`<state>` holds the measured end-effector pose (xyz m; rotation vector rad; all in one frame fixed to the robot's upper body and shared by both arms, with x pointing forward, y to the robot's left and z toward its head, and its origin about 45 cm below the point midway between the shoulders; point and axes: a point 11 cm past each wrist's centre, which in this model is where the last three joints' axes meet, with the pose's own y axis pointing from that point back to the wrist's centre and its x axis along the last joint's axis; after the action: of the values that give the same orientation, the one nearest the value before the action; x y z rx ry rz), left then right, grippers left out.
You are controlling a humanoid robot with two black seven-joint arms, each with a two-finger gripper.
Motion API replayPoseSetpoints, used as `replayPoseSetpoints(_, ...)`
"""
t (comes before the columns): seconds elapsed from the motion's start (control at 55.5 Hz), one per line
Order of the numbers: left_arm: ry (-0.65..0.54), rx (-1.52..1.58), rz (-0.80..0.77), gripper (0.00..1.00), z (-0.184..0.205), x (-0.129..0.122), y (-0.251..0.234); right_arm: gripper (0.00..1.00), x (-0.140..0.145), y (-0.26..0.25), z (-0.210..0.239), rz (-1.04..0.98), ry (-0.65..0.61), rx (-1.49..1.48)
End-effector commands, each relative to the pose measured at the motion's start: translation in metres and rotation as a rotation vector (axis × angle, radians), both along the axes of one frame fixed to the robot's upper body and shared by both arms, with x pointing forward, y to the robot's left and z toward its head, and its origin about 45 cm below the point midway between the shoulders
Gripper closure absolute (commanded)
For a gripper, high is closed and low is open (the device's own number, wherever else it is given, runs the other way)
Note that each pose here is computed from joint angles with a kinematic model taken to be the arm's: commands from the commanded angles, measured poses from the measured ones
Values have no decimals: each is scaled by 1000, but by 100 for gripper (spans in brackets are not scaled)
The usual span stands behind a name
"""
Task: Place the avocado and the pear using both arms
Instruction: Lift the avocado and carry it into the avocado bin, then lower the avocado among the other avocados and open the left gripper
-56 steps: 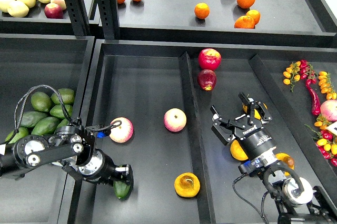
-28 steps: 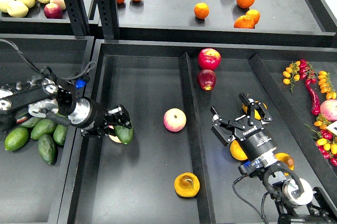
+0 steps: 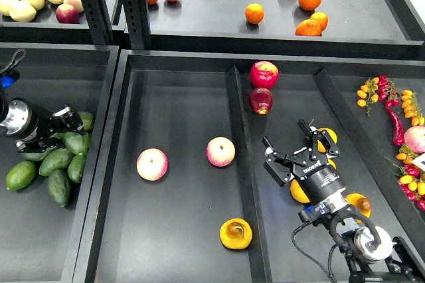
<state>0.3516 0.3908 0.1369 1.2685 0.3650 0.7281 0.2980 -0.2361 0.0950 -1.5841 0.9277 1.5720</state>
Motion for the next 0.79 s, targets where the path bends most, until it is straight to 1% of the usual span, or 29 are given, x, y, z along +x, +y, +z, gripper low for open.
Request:
replayPoseSetpoints(0.0,40,-2,5,70,-16,-14,1,0,0,0,0,-1,0,0)
replayPoseSetpoints(0.108,51,4,17,70,-23,-16,3,0,0,0,0,0,-1,0)
replayPoseSetpoints(0.288,65,-6,24,68,-36,-16,-6,0,-3,-1,-2,-3,6,0)
replayPoseSetpoints(0.396,78,-3,39,66,-46,-17,-8,0,-4,-1,-3,-3,8,1)
replayPoseSetpoints(0.505,80,1,39,64,-48,-17,-9,0,-4,-1,-3,-4,8,2)
replayPoseSetpoints(0.703,85,-2,36,58,-53,-16,-14,0,-4,-1,-3,-4,9,2)
replayPoseSetpoints(0.775,85,3,42,53,-53,-16,-12,0,-4,-1,-3,-4,9,2)
